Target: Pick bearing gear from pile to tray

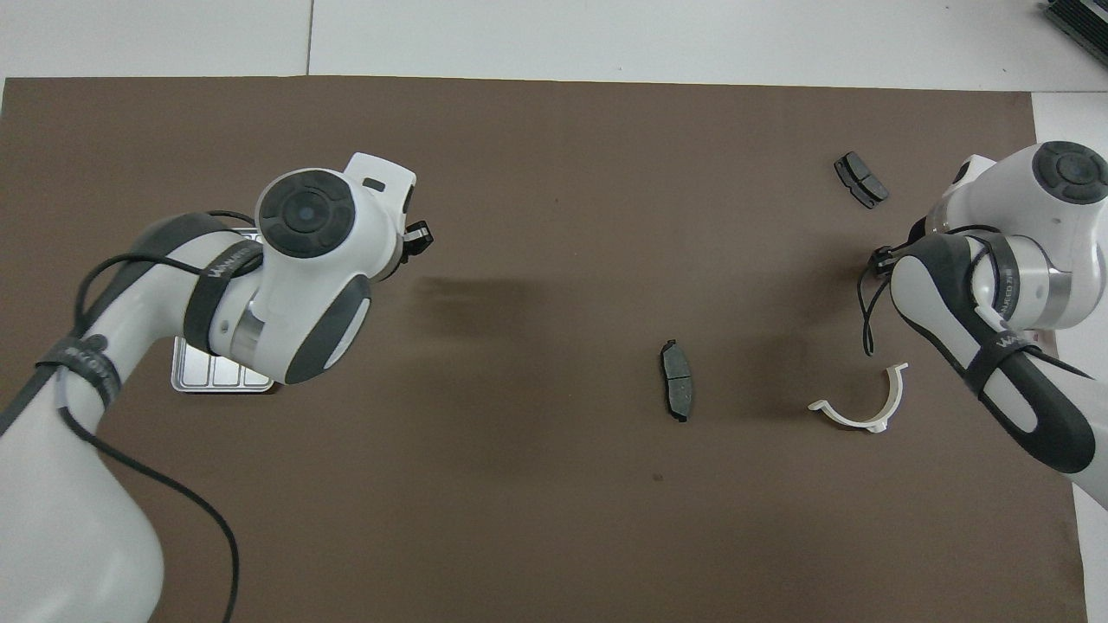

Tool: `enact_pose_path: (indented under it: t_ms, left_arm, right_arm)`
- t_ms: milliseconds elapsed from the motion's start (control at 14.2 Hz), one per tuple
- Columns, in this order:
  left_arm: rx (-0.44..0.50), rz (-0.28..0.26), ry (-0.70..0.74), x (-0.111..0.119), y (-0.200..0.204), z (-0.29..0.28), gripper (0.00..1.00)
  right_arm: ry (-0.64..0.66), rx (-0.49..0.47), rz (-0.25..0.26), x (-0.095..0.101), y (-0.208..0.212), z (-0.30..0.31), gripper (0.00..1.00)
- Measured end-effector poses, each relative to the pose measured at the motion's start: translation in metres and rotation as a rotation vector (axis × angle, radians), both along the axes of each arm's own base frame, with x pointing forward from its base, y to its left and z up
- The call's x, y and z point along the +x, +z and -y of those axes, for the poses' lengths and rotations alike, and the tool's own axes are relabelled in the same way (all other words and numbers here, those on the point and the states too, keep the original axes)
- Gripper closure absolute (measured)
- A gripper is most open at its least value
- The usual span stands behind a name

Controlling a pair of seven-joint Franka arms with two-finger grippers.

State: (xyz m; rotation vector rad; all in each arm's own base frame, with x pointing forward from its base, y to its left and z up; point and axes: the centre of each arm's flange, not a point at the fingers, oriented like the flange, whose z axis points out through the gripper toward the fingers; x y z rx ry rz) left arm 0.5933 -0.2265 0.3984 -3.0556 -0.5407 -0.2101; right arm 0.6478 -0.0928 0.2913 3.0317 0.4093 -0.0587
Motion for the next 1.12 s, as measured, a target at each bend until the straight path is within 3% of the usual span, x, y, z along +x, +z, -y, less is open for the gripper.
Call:
enact_pose_path:
  t_ms: [281, 421, 562, 843, 1124]
  left_arm:
    - [-0.027, -0.090, -0.135, 0.009, 0.032, -0.123, 0.65]
    - [-0.045, -0.128, -0.201, 0.003, 0.014, -0.179, 0.65]
    - [-0.063, -0.134, -0.256, -0.014, -0.016, -0.218, 0.65]
    - [-0.054, -0.110, -0.278, -0.061, -0.067, -0.222, 0.65]
    - [-0.049, -0.099, -0.297, -0.075, -0.082, -0.220, 0.65]
  right_arm:
    - [0.003, 0.001, 0.025, 0.001, -0.001, -0.001, 0.61]
    - [0.004, 0.001, 0.033, 0.002, 0.000, -0.001, 0.63]
    - [0.003, 0.002, 0.040, 0.003, 0.000, -0.001, 0.63]
    - [-0.007, 0.015, 0.048, 0.003, 0.000, -0.001, 0.66]
    - [-0.009, 0.018, 0.060, 0.004, 0.006, -0.002, 0.66]
